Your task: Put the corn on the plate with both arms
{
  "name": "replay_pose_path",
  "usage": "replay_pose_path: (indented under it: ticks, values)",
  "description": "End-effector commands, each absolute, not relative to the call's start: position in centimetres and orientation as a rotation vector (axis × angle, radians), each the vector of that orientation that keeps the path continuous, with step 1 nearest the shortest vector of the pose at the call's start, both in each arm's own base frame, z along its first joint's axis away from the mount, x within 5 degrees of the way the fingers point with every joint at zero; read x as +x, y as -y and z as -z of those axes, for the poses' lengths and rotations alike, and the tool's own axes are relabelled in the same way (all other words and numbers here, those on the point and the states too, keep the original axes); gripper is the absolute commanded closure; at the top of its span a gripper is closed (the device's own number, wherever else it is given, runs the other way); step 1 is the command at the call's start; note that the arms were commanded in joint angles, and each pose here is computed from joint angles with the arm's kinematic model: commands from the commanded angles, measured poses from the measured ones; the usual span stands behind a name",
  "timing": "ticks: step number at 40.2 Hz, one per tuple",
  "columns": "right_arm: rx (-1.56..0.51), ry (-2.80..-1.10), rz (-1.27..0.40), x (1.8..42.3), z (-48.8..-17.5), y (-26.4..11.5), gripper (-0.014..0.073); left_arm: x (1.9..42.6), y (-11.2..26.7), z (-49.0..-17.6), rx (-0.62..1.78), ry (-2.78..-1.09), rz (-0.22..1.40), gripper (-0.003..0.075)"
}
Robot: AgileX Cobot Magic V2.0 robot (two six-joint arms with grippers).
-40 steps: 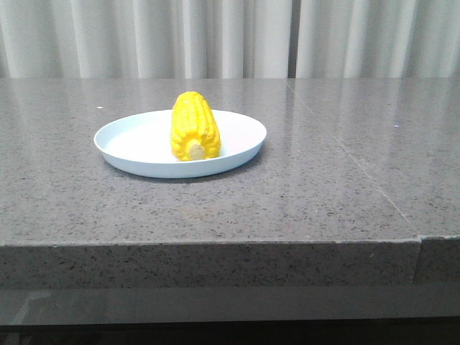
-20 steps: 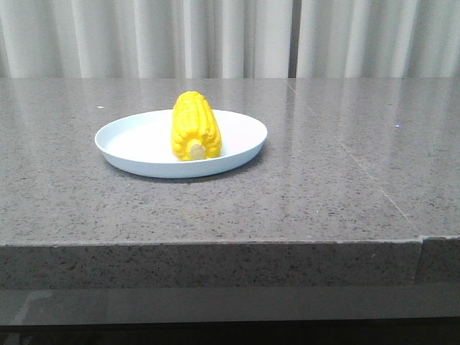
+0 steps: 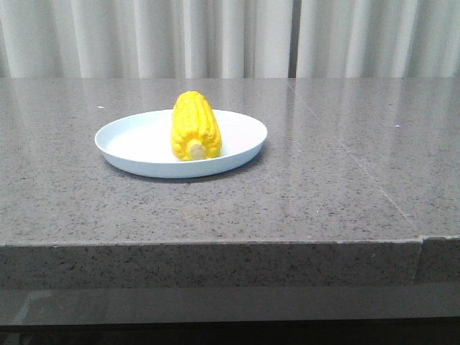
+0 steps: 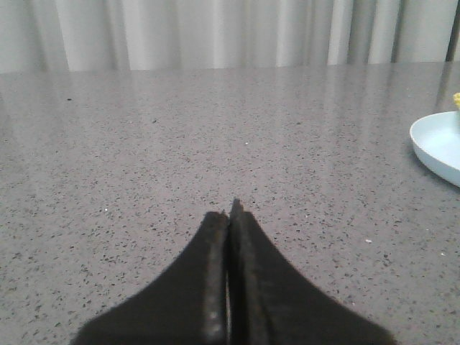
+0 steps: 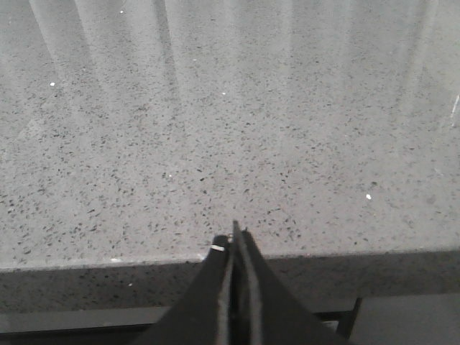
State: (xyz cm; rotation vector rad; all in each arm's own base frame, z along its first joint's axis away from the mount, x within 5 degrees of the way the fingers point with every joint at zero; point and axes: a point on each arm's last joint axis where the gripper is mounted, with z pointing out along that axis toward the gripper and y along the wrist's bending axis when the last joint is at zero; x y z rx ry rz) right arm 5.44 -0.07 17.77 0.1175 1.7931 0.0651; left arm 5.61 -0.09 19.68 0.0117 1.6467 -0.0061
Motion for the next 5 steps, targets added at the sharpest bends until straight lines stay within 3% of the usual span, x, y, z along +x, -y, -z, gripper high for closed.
replay_pose_path:
  ticks: [1,5]
  values:
    - [0.107,-1.697,-0.055,5.44,-19.00,0.11,0.0661,5.49,0.05,-20.50,-0.005,-1.542,0.015,0.0740]
    - [0.107,-1.697,-0.055,5.44,-19.00,0.11,0.0661,5.49,0.05,-20.50,-0.005,-1.542,0.015,0.0740]
